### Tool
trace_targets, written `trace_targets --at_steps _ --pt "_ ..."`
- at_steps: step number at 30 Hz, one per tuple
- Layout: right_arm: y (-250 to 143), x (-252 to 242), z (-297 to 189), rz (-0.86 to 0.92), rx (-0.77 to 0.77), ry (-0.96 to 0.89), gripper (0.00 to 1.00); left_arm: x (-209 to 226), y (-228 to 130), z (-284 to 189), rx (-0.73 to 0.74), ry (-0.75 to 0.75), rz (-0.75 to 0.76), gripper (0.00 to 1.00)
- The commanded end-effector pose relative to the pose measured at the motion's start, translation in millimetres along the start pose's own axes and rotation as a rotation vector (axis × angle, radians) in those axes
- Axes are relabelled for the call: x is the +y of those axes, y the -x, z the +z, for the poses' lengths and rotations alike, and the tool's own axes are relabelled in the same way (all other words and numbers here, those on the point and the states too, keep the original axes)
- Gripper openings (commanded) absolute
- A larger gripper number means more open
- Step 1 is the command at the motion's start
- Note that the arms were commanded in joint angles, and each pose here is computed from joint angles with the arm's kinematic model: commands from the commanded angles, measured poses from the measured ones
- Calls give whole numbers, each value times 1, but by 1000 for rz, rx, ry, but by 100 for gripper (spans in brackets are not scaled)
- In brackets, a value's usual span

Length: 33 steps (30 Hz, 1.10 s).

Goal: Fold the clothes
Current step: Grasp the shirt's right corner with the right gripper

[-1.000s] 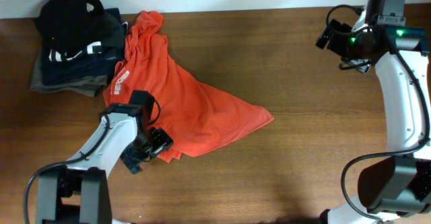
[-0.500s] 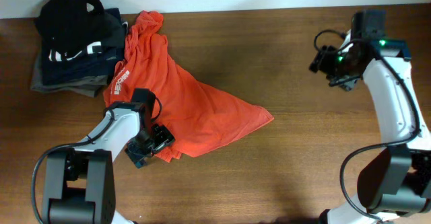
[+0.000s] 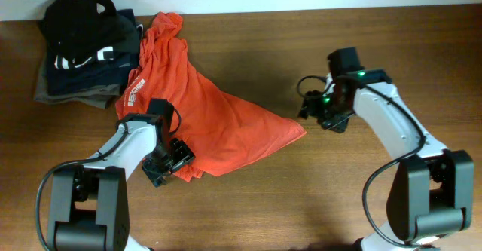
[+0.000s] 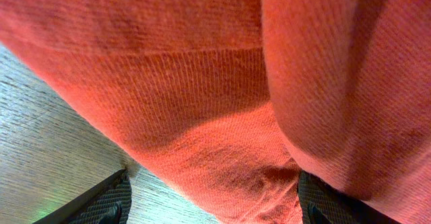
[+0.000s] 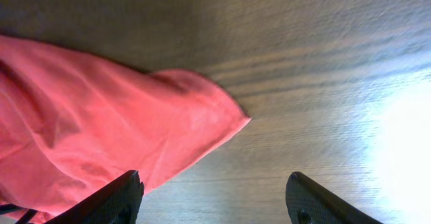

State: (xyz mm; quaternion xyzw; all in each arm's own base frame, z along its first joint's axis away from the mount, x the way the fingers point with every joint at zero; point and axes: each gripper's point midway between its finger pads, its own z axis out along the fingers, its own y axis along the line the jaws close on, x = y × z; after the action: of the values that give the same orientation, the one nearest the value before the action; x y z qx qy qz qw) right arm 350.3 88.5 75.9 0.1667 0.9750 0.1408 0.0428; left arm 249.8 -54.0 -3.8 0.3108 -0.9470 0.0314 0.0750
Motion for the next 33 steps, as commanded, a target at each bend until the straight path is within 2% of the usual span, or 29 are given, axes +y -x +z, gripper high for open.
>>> trace_targets --at_steps 1,10,18,26,28,30,32,33 --pt "-7 -4 17 50 11 -78 73 10 -4 13 25 53 2 79" --pt "-22 -21 57 119 130 -160 70 11 -2 13 18 61 3 78" --pt "-25 -27 72 142 161 -183 69 11 -2 13 17 61 3 77" --pt "-20 -25 78 137 146 -169 56 11 -2 13 16 64 3 77" --pt "-18 -22 79 130 136 -162 54 11 -2 13 16 64 3 69" --pt "-18 -19 80 129 131 -158 49 12 -2 13 16 64 3 67" --pt "-19 -17 81 132 128 -157 41 12 -3 13 18 66 2 67" --pt "-21 -14 82 139 129 -158 31 12 -3 13 19 67 2 67"
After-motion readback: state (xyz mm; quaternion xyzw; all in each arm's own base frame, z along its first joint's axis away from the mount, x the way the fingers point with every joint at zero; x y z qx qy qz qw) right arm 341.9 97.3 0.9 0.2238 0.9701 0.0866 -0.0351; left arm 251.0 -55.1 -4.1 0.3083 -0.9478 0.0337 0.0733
